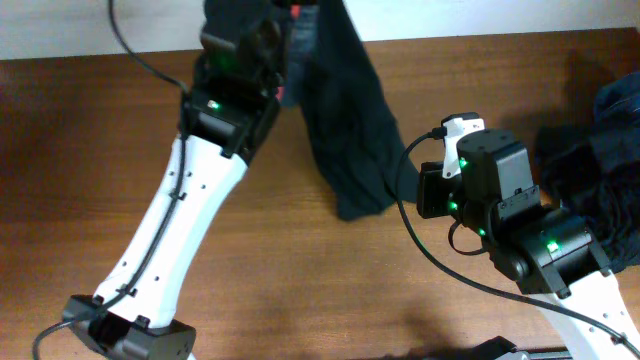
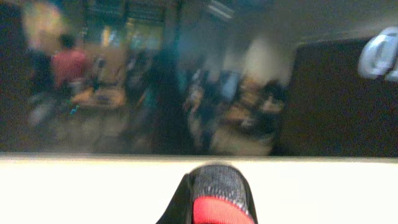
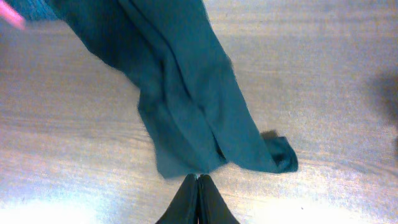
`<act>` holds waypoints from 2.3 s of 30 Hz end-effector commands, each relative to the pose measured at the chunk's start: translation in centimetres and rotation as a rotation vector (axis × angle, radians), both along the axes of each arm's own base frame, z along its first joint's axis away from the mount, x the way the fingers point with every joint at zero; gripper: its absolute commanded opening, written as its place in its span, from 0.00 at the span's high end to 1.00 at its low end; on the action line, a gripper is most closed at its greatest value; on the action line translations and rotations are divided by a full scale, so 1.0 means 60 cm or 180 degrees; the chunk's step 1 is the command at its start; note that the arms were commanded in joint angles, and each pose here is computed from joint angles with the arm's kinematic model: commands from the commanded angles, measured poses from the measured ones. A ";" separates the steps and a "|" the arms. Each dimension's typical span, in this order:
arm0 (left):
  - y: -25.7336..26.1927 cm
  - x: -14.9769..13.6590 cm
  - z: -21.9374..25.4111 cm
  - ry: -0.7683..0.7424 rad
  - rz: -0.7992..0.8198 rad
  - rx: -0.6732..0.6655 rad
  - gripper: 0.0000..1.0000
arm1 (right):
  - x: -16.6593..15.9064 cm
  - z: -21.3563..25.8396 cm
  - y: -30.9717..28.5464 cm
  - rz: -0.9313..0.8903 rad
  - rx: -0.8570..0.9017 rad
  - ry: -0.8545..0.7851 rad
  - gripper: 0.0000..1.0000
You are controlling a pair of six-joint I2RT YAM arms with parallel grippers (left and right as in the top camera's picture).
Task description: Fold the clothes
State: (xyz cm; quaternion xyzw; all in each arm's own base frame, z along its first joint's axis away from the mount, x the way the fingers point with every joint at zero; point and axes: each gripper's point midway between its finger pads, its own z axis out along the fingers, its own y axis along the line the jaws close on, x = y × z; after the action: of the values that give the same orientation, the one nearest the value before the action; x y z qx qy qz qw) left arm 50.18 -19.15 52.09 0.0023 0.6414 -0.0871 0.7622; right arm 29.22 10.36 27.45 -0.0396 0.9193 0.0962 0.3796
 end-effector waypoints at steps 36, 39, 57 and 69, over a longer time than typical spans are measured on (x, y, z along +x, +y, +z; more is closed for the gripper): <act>0.262 0.046 -0.355 0.2480 0.1158 0.1038 0.99 | 0.163 -0.259 0.107 0.0483 -0.0063 0.0856 0.96; 0.291 0.047 -0.379 0.2637 0.1247 0.1053 0.99 | 0.189 -0.273 0.117 0.0486 -0.0031 0.0747 0.96; 0.424 0.037 -0.489 0.3352 0.1516 0.0955 0.99 | 0.244 -0.316 0.139 0.0493 0.0030 0.0540 0.96; 0.425 0.049 -0.591 0.3755 0.1412 0.1011 0.99 | 0.255 -0.309 0.140 0.0481 0.0043 0.0436 0.96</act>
State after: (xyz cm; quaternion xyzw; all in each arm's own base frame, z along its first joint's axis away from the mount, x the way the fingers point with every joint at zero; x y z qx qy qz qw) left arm 52.69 6.27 18.05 -0.0725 0.9380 0.1830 0.2852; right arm 44.22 19.09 9.06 -0.0984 0.9369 0.1370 0.3063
